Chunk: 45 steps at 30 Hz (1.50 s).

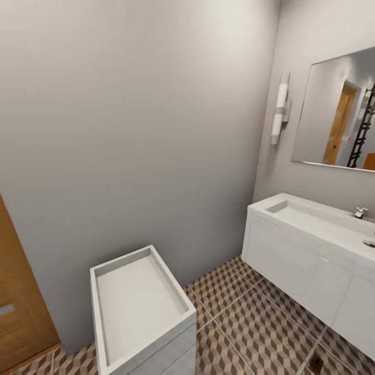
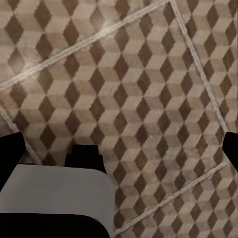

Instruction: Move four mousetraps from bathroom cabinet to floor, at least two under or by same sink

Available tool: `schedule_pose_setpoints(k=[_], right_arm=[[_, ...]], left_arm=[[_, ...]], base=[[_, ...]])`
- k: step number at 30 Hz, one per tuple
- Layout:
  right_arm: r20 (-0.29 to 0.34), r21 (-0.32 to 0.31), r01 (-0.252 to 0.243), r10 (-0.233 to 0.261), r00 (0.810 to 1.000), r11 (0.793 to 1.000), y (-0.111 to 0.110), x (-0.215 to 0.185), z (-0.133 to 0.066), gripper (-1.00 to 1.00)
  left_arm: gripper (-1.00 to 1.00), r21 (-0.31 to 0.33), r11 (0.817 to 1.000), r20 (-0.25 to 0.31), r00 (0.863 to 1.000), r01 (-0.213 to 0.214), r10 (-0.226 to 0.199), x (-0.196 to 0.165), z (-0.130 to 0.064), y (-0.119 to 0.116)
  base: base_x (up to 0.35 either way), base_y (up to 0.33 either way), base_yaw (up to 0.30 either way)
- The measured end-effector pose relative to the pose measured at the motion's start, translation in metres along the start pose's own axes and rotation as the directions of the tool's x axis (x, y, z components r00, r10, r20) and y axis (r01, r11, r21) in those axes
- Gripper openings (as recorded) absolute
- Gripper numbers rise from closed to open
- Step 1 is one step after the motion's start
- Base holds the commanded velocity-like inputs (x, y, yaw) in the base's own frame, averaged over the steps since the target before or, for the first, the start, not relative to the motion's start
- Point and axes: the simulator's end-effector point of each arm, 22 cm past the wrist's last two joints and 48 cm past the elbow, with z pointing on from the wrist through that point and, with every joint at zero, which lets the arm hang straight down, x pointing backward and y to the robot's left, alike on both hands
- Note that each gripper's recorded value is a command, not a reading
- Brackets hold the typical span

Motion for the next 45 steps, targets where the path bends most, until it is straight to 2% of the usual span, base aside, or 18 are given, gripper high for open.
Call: schedule_pose_setpoints(k=[16,31,45], right_arm=[[0.0,0.002,0.0,0.0,1.0,1.0,-0.0013,0.0002,0.0001,1.0],[0.004,0.002,0.0,0.0,1.0,1.0,0.0001,-0.0008,-0.0001,1.0],[0.003,0.002,0.0,0.0,1.0,1.0,-0.0011,-0.0006,0.0001,1.0]], left_arm=[[1.0,-0.002,1.0,0.0,1.0,0.001,-0.001,0.0,0.0,0.0006],[1.0,-0.002,1.0,0.0,1.0,0.002,-0.002,0.0,0.0,0.0006],[1.0,-0.001,1.0,0.001,1.0,0.0,0.0,-0.0003,0.0,0.0006]], base=[[0.0,0.0,0.291],[0.0,0.0,0.081],[0.0,0.0,0.238]])
